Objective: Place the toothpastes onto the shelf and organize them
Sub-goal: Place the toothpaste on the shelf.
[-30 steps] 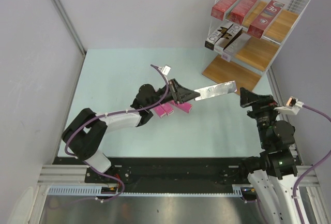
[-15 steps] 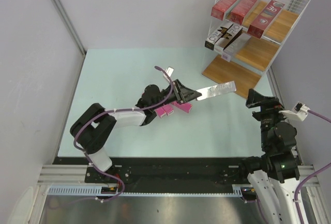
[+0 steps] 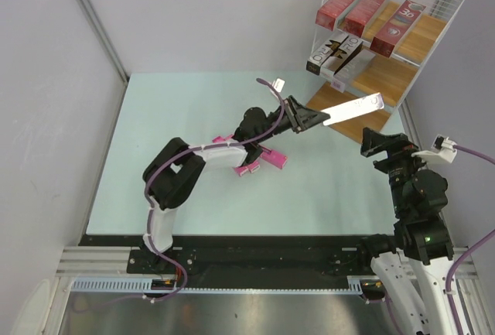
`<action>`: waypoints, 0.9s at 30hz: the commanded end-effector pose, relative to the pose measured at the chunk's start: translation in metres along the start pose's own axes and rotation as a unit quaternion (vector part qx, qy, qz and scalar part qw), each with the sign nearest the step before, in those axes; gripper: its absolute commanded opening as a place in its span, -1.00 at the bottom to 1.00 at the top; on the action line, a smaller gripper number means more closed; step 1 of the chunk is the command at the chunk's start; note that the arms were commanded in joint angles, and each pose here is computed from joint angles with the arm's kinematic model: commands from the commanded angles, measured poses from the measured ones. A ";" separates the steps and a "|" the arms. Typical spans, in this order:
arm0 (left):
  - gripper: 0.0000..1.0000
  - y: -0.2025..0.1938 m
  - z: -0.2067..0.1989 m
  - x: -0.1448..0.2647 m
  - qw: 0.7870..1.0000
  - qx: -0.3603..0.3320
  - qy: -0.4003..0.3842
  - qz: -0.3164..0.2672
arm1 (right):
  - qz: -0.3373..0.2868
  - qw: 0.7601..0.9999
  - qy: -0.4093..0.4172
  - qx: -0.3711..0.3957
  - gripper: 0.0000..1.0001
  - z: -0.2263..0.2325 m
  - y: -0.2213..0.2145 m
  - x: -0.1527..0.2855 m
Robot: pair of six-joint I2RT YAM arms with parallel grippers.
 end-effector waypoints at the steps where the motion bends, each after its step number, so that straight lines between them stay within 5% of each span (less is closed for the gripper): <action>1: -1.00 0.018 -0.034 -0.034 0.997 0.004 -0.076 -0.032 | -0.025 0.999 0.015 0.017 0.99 0.008 0.019 0.005; 27: -1.00 0.025 0.022 -0.128 0.974 0.111 0.014 -0.198 | 0.034 0.995 0.032 0.088 0.99 0.022 0.023 -0.019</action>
Point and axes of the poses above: each gripper's point midway between its finger pads, its own x axis back along the fingers, its own z axis along the line the jaws close on, y = z × x, the point moved 5 cm from there along x, back along the fingers, and after that the axes turned 8 degrees about x, right-handed, at the moved point
